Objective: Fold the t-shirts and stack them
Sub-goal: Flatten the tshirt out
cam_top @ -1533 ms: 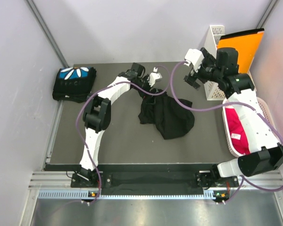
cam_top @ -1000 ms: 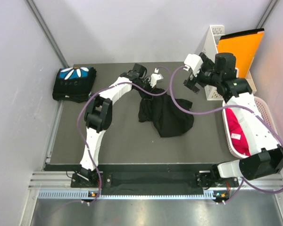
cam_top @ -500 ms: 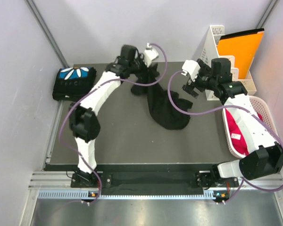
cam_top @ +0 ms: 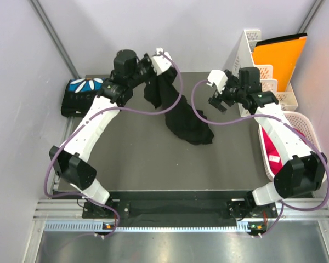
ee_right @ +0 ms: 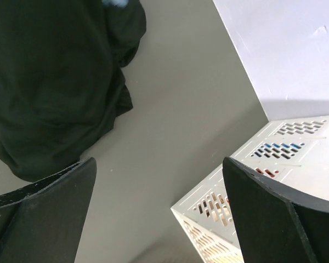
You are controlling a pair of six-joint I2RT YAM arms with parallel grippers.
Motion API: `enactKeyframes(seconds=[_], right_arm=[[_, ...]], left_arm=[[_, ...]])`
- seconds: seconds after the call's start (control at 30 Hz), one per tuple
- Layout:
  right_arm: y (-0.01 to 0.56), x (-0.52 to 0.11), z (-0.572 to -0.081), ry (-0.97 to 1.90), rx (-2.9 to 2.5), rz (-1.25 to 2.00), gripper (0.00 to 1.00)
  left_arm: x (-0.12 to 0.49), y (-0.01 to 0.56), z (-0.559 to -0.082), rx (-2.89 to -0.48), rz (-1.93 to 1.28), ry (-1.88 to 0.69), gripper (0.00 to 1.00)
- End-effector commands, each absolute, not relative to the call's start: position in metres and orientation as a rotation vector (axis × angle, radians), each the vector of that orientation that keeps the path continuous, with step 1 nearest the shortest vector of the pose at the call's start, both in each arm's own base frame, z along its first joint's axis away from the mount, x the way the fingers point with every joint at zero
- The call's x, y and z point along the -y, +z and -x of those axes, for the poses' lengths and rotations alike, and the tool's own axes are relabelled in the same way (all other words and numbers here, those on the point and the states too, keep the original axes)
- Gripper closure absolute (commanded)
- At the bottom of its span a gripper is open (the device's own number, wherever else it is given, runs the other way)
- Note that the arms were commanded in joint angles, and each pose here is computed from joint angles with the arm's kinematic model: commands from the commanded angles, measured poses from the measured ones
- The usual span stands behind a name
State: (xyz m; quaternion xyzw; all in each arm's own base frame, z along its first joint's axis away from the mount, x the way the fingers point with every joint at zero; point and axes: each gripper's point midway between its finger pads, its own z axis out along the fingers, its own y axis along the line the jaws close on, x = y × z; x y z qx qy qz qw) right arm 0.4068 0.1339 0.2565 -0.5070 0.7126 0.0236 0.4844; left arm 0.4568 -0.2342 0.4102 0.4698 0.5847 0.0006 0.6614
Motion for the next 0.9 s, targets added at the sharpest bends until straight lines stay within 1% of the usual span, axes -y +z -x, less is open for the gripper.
enactKeyframes(seconds=[0.0,0.07,0.23,0.4,0.6,0.67,0.7,0.77,0.8,0.87], right_arm=[[0.295,-0.137,-0.419,0.020,-1.646,1.187,0.04],[0.294,-0.136,-0.419,0.014,-1.647,1.191,0.03],[0.290,-0.135,-0.418,0.013,-1.660,1.189,0.03],[0.277,-0.131,-0.419,0.044,-1.721,1.141,0.03],[0.258,-0.129,-0.426,0.118,-1.813,1.073,0.03],[0.255,-0.129,-0.430,0.127,-1.830,1.073,0.05],[0.258,-0.128,-0.432,0.124,-1.828,1.068,0.05],[0.255,-0.129,-0.435,0.129,-1.836,1.066,0.05],[0.257,-0.129,-0.436,0.134,-1.834,1.062,0.05],[0.253,-0.130,-0.438,0.150,-1.844,1.057,0.05]], left_arm=[[0.204,0.382,-0.440,-1.331,-1.177,0.181,1.00],[0.192,0.379,-0.428,-1.327,-1.211,0.224,1.00],[0.163,0.328,-0.409,-1.467,-1.365,0.282,1.00],[0.137,0.292,-0.397,-1.595,-1.473,0.354,1.00],[0.128,0.270,-0.370,-1.672,-1.602,0.286,1.00],[0.128,0.261,-0.358,-1.679,-1.695,0.235,1.00],[0.121,0.256,-0.346,-1.722,-1.738,0.195,1.00],[0.122,0.255,-0.338,-1.725,-1.798,0.127,1.00],[0.115,0.246,-0.324,-1.783,-1.839,0.082,1.00],[0.113,0.241,-0.319,-1.812,-1.889,0.038,1.00]])
